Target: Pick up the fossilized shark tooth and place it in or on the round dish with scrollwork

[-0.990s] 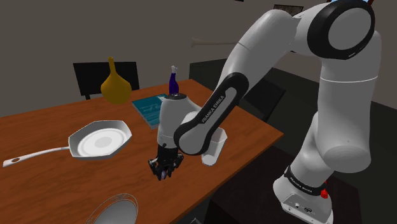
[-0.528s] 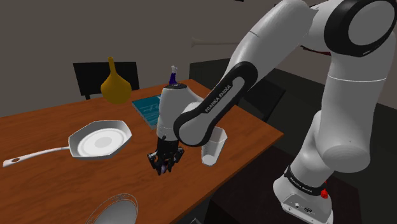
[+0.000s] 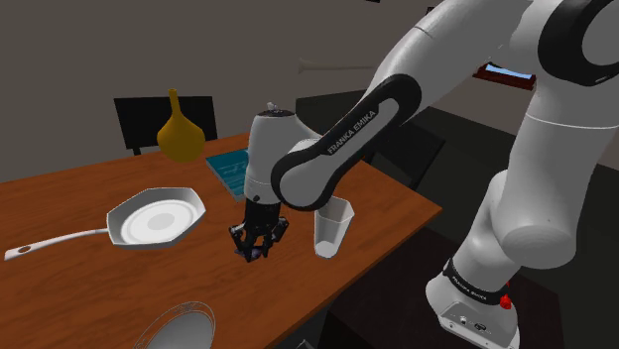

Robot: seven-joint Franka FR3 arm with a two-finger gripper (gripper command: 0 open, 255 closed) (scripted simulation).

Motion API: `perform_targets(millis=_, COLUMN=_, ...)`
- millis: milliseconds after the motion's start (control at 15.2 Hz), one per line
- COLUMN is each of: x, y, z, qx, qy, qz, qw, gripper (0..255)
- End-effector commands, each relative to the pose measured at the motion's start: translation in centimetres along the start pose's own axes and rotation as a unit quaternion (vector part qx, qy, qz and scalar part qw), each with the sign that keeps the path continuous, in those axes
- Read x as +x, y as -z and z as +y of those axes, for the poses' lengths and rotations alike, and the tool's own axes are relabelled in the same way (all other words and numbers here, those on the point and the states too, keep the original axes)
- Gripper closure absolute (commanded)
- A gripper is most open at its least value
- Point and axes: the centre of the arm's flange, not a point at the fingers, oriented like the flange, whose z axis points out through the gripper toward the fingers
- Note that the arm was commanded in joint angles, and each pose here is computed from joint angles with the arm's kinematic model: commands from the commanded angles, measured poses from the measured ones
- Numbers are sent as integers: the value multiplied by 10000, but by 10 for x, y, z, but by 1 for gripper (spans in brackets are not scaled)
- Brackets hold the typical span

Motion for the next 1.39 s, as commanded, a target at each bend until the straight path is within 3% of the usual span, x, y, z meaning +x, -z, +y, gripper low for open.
perform_targets(millis=0, x=0, y=11, z=-2, qx=-2, qy=-1, qz=-2, qw=10000, gripper=255)
perform_targets(millis=660, x=-4, y=61, z=-10, qx=-2, qy=-1, qz=-2, qw=10000, gripper=255)
perform_targets(millis=1320, x=-73, y=45, z=-122, qx=-2, qy=-1, qz=-2, qw=10000, gripper=255)
